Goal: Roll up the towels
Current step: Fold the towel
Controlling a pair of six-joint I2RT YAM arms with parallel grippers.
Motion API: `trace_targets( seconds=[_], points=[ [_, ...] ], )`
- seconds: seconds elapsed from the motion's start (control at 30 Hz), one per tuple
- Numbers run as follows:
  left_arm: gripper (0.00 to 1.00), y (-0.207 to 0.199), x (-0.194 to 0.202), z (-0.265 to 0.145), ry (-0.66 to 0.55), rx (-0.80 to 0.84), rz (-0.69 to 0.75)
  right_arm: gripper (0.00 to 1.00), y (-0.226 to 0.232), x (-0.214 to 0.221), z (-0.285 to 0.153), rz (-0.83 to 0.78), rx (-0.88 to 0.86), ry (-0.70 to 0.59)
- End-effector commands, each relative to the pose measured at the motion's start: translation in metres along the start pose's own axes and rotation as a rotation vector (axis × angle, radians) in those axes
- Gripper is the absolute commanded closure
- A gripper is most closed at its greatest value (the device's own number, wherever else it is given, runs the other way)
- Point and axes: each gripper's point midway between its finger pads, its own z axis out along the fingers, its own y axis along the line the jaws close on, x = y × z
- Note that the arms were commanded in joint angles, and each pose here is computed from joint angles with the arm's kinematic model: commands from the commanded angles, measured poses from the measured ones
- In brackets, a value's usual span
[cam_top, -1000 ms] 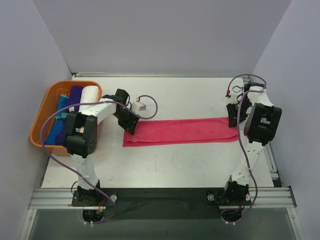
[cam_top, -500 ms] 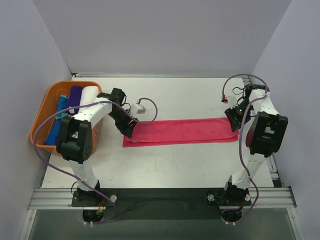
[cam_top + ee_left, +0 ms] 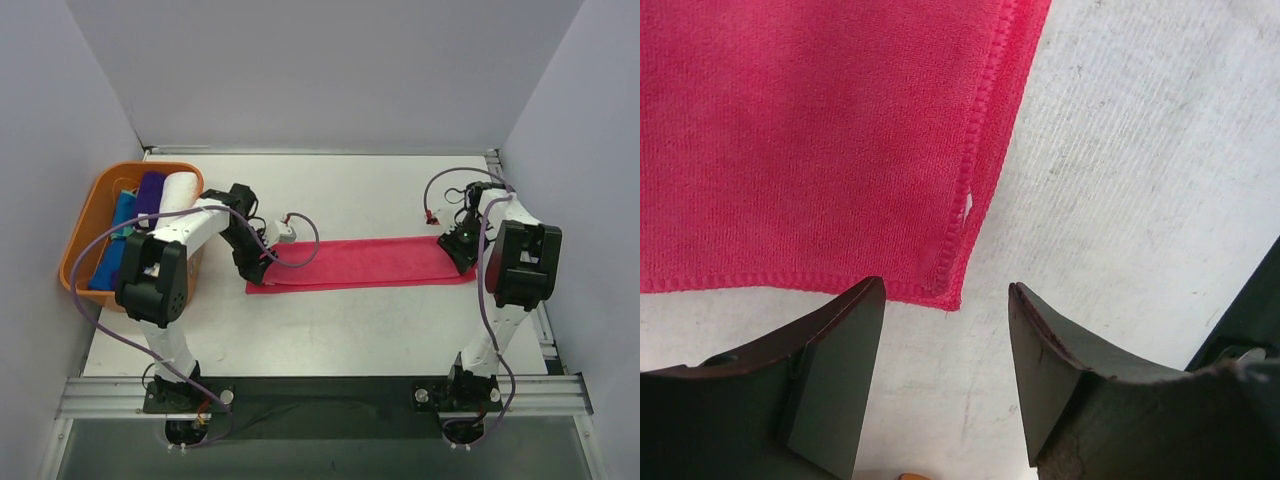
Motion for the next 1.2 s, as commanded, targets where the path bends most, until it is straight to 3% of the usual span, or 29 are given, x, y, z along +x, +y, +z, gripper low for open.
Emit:
trace_targets(
  seconds=[0.0, 0.47, 0.7, 0.93, 1.17],
  points=[
    [0.37, -0.005, 0.0, 0.002, 0.013, 0.02, 0.1, 0.59, -0.003, 0.012, 0.004, -0.036, 0.013, 0.059],
    [0.43, -0.004, 0.003, 0.02, 0.066, 0.022, 0.155, 0.63, -0.003, 0.019, 0.003, -0.087, 0.024, 0.078],
    [0.42, -0.004, 0.005, 0.021, 0.071, 0.02, 0.152, 0.53, 0.001, 0.017, 0.0, -0.122, 0.021, 0.05],
    [0.41, -0.005, 0.005, 0.021, 0.065, 0.018, 0.151, 0.51, -0.005, 0.014, -0.007, -0.156, 0.046, 0.038],
    [0.46, -0.002, 0.005, 0.023, 0.069, 0.014, 0.147, 0.64, -0.012, 0.021, 0.0, -0.174, 0.054, 0.098]
  ],
)
